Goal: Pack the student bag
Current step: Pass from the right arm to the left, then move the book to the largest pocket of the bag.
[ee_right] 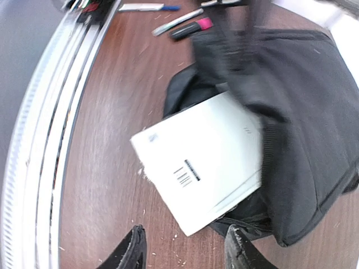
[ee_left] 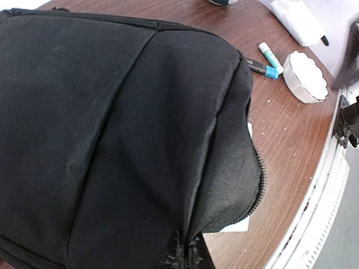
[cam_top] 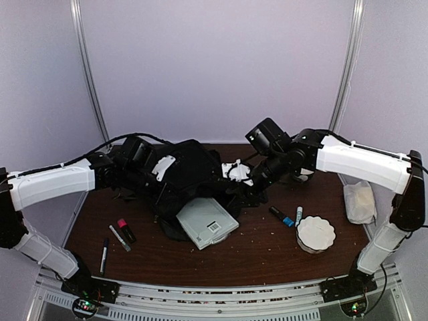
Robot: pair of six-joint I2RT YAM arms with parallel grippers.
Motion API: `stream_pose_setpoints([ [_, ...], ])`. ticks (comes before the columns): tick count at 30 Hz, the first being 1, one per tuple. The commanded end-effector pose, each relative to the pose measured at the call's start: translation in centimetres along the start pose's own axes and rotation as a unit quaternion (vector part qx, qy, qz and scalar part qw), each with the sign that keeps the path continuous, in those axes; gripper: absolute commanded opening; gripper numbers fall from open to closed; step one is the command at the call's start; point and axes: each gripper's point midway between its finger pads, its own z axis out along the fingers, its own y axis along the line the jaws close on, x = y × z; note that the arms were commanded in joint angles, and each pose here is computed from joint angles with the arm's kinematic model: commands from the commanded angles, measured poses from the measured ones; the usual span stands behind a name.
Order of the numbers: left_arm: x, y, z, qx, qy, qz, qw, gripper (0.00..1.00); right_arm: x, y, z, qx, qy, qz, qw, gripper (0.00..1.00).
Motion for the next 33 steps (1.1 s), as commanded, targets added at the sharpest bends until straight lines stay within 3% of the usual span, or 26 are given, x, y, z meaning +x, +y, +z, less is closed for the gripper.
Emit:
stream_pose_setpoints([
  [1, -3.0, -0.1, -1.2, 0.007, -0.049, 0.012, 0.999, 0.0, 2.9, 2.6, 3.5, -0.009, 0.055, -0.104, 0.993, 0.49],
  [9, -4.5, -0.5, -1.7, 0.012, -0.065, 0.02, 0.998, 0.0, 2.9, 1.6, 8.2, 0.089, 0.112, -0.184, 0.972, 0.59],
  [18, -5.4, -0.7, -3.0, 0.005, -0.074, 0.036, 0.997, 0.0, 4.0, 2.2, 11.8, 0.062, 0.143, -0.223, 0.962, 0.61],
  [25, -5.5, -1.1, -3.3, 0.012, -0.077, 0.039, 0.996, 0.0, 4.2, 0.4, 13.6, 0.099, 0.155, -0.207, 0.961, 0.6],
  [33, -5.3, -1.7, -3.4, 0.028, -0.075, 0.041, 0.996, 0.0, 2.6, -5.5, 15.0, 0.196, 0.144, -0.111, 0.964, 0.47],
])
